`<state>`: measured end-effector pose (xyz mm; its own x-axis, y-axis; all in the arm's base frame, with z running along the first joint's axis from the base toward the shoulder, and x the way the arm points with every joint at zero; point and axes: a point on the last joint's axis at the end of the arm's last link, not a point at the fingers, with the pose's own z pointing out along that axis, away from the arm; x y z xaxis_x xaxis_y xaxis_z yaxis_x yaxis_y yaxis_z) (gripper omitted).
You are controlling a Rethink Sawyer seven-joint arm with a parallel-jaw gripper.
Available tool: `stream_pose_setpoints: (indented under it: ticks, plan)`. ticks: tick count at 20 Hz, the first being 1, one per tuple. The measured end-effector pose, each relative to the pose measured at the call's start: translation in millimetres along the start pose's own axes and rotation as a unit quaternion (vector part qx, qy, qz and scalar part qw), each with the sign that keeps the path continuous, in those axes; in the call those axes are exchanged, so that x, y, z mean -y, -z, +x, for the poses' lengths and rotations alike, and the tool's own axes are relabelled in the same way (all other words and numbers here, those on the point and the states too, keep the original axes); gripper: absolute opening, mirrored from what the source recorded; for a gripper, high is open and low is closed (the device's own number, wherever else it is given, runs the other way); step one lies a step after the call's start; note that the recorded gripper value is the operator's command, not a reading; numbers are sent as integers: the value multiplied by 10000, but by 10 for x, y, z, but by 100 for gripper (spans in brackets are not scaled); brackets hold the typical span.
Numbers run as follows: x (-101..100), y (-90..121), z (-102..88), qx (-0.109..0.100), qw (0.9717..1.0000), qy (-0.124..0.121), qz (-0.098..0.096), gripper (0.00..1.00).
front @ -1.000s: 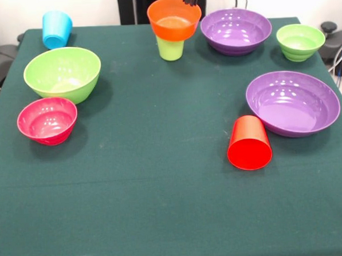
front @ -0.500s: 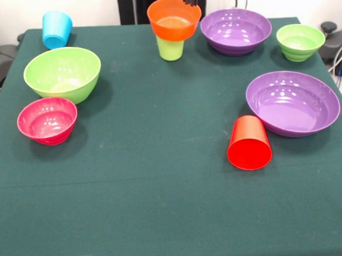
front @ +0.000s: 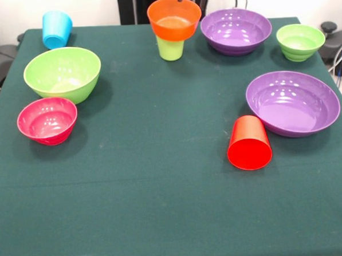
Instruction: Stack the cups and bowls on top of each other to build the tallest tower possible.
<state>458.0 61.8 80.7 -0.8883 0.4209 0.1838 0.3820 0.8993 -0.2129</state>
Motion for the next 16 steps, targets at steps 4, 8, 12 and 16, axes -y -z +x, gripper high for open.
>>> stream_pose_setpoints:
  ticks: [4,8,12,16]
  plan:
    - [-11,0,2,-2,10000,9,-7,100]
    - [-25,-6,1,-1,10000,13,-19,100]
    - [-91,-55,-16,45,10000,9,-89,100]
    - [-153,-76,-36,116,9998,14,-158,100]
